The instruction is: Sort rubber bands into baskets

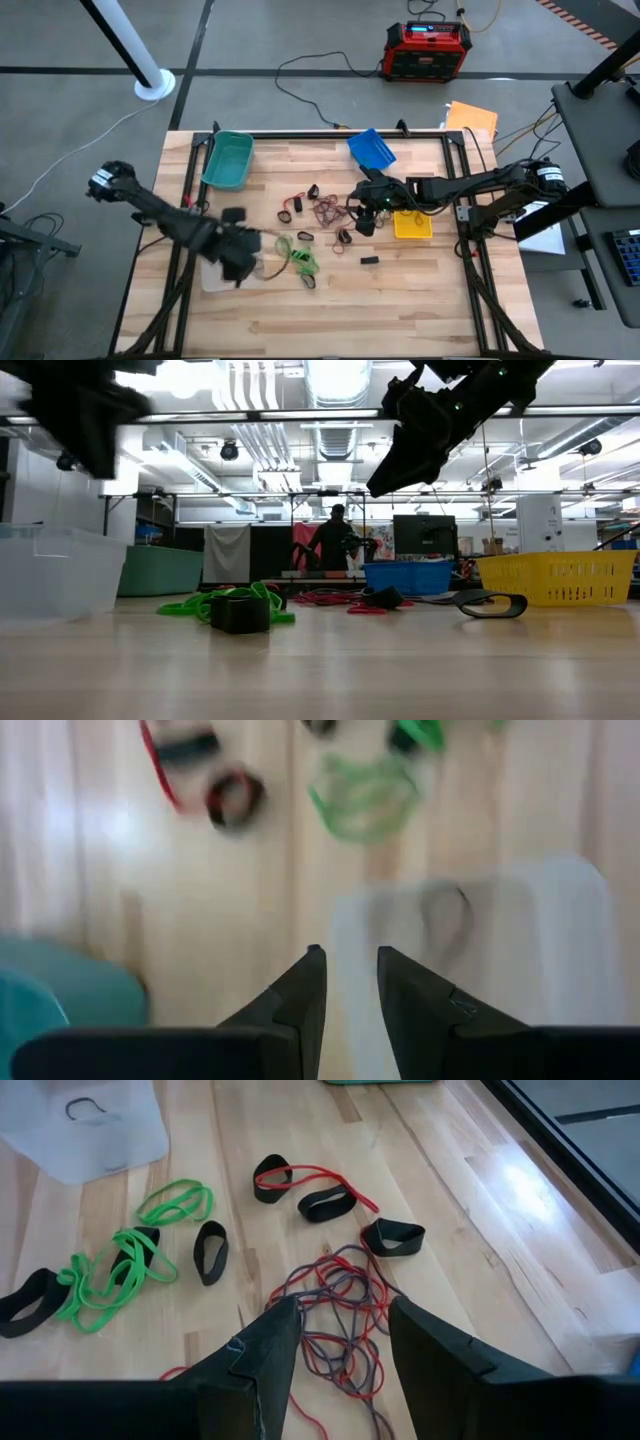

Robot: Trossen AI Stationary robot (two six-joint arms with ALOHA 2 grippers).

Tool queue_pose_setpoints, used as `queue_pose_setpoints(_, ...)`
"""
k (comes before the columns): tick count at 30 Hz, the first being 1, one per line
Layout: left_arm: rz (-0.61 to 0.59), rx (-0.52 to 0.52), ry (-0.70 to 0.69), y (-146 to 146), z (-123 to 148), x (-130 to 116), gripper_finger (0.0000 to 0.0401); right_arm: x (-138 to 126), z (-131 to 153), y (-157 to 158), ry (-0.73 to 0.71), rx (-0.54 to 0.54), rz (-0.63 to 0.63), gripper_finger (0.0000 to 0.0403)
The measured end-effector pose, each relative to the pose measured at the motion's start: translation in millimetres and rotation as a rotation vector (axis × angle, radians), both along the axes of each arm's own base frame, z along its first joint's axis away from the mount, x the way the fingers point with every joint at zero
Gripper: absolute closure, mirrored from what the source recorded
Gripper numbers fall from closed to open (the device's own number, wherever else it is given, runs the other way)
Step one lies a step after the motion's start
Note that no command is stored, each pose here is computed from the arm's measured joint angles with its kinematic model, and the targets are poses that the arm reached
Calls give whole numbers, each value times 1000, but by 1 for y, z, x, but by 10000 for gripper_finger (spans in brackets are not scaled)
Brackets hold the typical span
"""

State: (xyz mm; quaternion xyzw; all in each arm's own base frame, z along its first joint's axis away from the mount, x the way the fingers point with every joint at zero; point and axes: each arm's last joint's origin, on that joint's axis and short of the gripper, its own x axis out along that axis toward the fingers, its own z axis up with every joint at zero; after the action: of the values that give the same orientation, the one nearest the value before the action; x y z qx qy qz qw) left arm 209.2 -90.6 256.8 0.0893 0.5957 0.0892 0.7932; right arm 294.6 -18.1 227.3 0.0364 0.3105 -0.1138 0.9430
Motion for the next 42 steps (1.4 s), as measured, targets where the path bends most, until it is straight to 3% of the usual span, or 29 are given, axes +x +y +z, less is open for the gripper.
queue_pose_setpoints(4, -95, 35, -56, 41, -3, 32, 324, 0, 0, 0, -2, 10, -7, 252)
queue_pose_setpoints(8, -186, -9, -72, 86, -16, 57, 324, 0, 0, 0, 0, 15, -9, 252)
queue_pose_setpoints(14, -169, -131, 77, 128, -55, 69, 324, 0, 0, 2, 1, 21, -6, 252)
queue_pose_setpoints(24, -191, -147, 231, 131, -95, 80, 324, 0, 0, 2, 2, 16, -4, 252)
queue_pose_setpoints(33, -214, -132, 192, 132, -102, 88, 324, 1, -3, 1, 15, 15, -5, 252)
queue_pose_setpoints(42, -212, -144, 244, 132, -117, 90, 324, 0, -4, 1, 18, 19, -8, 252)
